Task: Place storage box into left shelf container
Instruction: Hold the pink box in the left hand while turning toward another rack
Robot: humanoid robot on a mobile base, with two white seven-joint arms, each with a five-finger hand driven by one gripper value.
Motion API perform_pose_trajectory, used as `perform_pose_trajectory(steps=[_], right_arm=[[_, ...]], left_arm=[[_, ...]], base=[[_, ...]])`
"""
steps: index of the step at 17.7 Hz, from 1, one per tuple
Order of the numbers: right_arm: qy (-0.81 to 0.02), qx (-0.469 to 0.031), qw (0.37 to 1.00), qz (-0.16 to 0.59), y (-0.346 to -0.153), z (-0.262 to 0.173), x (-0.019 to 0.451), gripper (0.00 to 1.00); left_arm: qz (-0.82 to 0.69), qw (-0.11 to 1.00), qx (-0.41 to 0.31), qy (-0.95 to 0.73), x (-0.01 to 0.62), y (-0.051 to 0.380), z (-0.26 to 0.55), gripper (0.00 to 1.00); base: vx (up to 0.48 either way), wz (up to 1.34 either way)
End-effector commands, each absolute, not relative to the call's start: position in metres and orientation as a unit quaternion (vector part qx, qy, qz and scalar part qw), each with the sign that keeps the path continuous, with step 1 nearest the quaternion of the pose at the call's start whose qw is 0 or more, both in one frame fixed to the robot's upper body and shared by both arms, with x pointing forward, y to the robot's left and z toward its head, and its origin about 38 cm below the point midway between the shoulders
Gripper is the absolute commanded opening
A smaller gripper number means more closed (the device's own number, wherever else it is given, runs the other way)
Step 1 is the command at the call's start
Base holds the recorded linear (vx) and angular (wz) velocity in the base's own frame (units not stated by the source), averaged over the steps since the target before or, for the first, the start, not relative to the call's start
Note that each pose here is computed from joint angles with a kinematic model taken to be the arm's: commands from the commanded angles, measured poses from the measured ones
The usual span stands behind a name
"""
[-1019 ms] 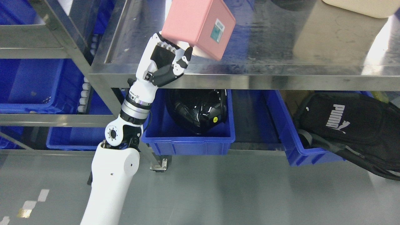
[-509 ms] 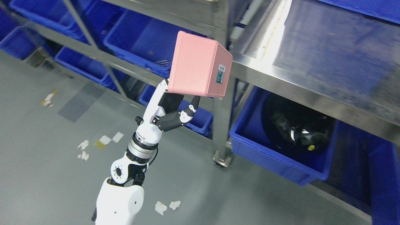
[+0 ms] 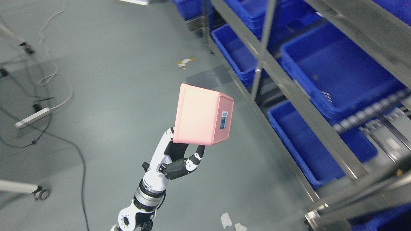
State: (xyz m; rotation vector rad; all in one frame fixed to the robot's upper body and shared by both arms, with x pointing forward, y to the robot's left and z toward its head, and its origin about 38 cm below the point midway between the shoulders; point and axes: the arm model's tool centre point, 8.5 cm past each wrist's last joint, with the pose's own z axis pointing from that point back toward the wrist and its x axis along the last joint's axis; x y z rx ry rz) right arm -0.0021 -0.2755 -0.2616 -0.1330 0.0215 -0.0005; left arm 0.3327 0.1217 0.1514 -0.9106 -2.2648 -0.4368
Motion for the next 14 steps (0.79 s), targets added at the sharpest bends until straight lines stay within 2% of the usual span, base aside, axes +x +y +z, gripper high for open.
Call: perform_pose_trajectory(steps=[1,6,14], right_arm=[[0.007,-0.074,0.997,-0.002,-0.287,-0.261,-0.002,1.0],[0.007,-0.074,0.997,-0.002,-0.287,-0.261,-0.002,1.0],[0.007,-0.074,0.997,-0.002,-0.287,-0.261,-0.002,1.0]], left_arm=[[-0.146,0.352,-0.329,-0.864,0.3,0.14,0.123,0.02],[-0.135,0.352,-0.297,-0.877,0.302,0.161,0.123,0.02],[-0.133,0.361,-0.301,-0.873,0.295,0.158,0.117,0.03]], base=[[0.28,1.17],[0.345,1.05],[0.457,0.38]])
